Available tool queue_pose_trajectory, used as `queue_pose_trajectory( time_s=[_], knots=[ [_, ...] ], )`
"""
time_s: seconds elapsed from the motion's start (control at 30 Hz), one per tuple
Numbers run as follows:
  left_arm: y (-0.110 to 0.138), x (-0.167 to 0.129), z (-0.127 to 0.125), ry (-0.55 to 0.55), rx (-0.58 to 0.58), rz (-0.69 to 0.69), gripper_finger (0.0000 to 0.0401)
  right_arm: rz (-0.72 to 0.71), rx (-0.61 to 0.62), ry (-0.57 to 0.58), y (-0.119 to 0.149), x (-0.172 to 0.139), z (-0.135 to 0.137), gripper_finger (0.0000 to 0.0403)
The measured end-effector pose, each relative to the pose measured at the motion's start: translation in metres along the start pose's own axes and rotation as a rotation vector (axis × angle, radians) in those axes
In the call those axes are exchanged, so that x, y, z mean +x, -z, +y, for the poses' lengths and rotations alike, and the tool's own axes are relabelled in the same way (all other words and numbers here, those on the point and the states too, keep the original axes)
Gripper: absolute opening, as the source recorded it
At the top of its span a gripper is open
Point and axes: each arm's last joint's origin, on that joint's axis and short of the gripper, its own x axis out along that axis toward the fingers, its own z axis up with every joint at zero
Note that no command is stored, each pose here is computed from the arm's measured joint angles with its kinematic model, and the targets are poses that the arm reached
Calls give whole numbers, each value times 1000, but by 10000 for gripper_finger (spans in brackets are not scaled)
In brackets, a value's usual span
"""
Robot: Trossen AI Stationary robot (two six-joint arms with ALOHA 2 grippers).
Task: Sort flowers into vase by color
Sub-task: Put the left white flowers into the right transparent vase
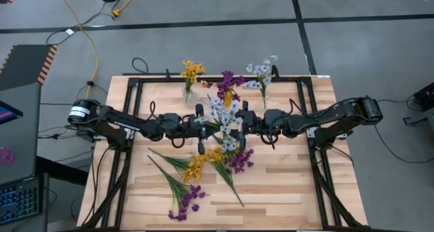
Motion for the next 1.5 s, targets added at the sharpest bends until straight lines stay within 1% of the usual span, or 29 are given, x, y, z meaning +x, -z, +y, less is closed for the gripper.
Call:
queue_pose_trajectory(
  time_s=[0.17, 0.27, 0.63, 0.77, 0.87, 1.0, 1.13, 1.2, 1.3, 1.37, 1.5],
  knots=[
    [1, 0, 0, 0, -3, 10, 0, 1, 0, 0, 0, 0, 0, 221],
    [1, 0, 0, 0, -4, 11, 0, 1, 0, 0, 0, 0, 0, 204],
    [1, 0, 0, -4, -5, 15, 0, 1, -1, -2, 0, 0, 0, 91],
    [1, 0, 0, -5, 24, 15, 4, 1, -4, -3, 0, 0, 0, 56],
    [1, 0, 0, -5, 21, 14, 25, 0, -3, -3, 0, 0, 0, 41],
    [1, 0, 0, -7, 21, 14, 74, 9, -5, 0, -5, -5, -1, 44],
    [0, -1, 1, -46, 28, 17, 126, 31, -9, 8, -13, -16, -3, 51],
    [0, -2, 3, -53, 36, 23, 147, 54, -15, 46, -17, -23, -4, 50],
    [-1, -4, 4, -56, 53, 52, 167, 99, -52, 156, -22, -37, -6, 45],
    [-1, -5, 4, -54, 59, 73, 173, 120, -68, 219, -27, -48, -6, 45],
    [0, -6, 4, -52, 57, 93, 175, 138, -85, 283, -38, -71, -7, 45]
  ],
)
